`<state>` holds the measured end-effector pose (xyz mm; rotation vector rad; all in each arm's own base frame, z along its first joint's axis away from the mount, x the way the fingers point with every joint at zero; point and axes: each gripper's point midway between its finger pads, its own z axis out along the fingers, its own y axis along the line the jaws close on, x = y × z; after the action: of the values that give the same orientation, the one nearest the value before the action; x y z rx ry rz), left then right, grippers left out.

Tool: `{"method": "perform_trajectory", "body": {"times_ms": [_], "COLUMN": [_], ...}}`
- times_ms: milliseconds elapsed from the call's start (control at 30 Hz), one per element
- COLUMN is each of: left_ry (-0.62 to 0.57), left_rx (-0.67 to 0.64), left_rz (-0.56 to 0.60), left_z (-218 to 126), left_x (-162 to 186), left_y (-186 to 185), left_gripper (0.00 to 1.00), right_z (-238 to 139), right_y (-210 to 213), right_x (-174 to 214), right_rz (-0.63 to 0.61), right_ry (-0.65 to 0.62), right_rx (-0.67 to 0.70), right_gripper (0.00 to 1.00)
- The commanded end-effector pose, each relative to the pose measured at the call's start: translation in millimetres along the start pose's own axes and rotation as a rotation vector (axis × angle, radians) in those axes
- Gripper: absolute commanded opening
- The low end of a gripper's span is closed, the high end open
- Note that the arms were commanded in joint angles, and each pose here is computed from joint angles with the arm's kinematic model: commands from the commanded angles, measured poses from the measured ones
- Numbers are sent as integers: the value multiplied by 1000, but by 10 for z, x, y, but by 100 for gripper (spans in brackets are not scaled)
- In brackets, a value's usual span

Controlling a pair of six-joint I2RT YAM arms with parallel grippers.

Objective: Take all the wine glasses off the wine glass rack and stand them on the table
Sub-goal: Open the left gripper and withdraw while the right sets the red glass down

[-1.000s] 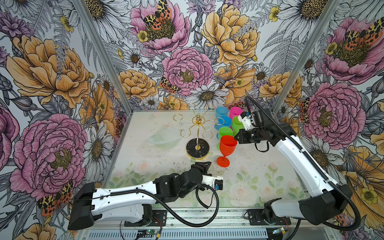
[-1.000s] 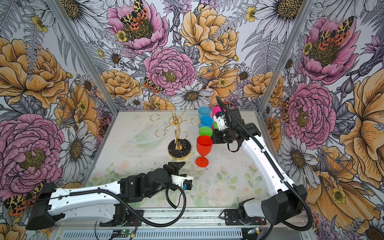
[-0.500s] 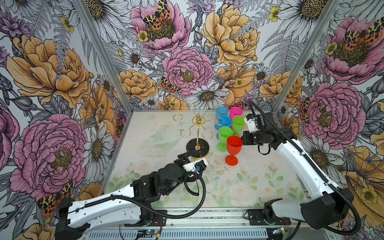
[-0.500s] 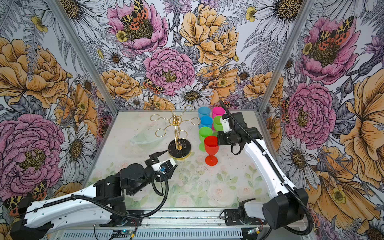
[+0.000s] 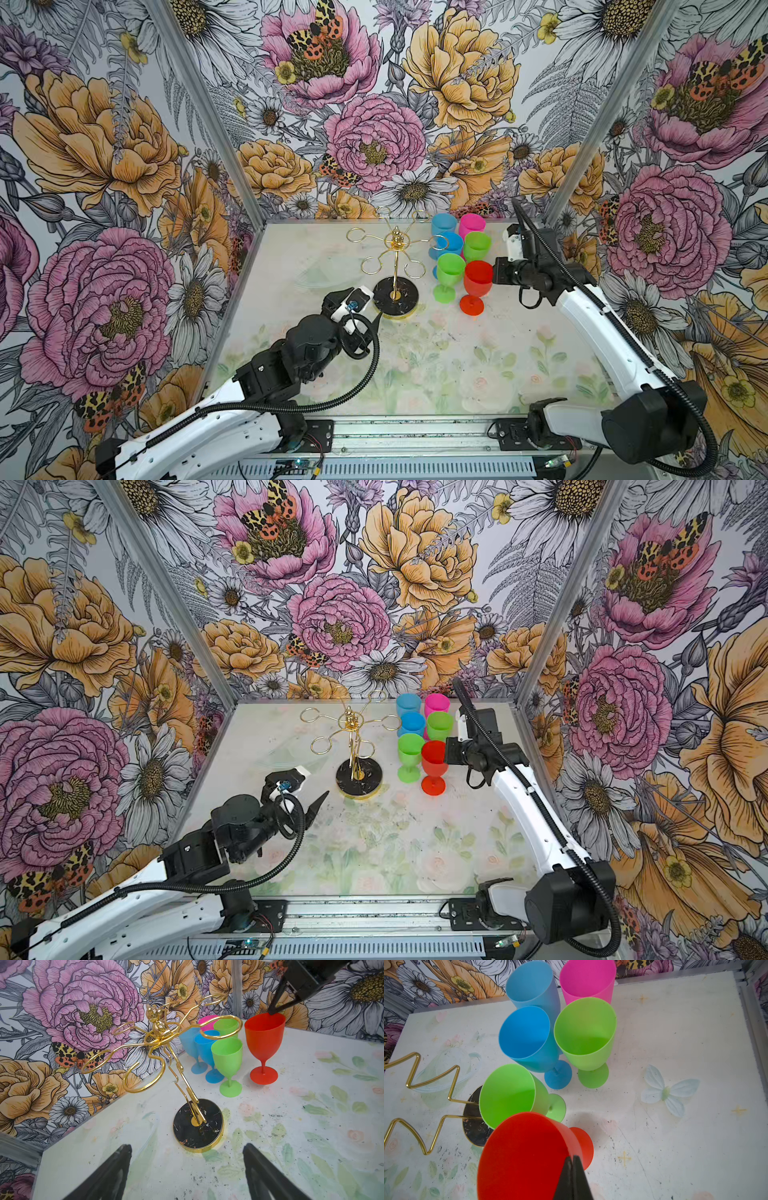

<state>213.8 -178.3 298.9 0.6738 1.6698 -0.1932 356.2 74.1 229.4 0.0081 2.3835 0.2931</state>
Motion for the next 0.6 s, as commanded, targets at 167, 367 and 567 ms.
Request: {"method": "perform_trajectory", "body": {"times_ms": [167,367,567], "left_ry": [6,15,13], "left_rx": [-7,-26,-18], "left_rz": [-141,-173,-183], "left_z": [-39,-31,-48], "left_x": [106,168,212], "left_y": [203,304,312], "left_gripper": [87,87,87], "right_z": [70,151,221], "right_y": [-121,-202,-280], "right_x": [-281,-314,-288], "right_rz": [33,43,54], "right_ry": [-117,-127,-128], "right_rx": [23,38,51], "right_gripper": [0,0,0]}}
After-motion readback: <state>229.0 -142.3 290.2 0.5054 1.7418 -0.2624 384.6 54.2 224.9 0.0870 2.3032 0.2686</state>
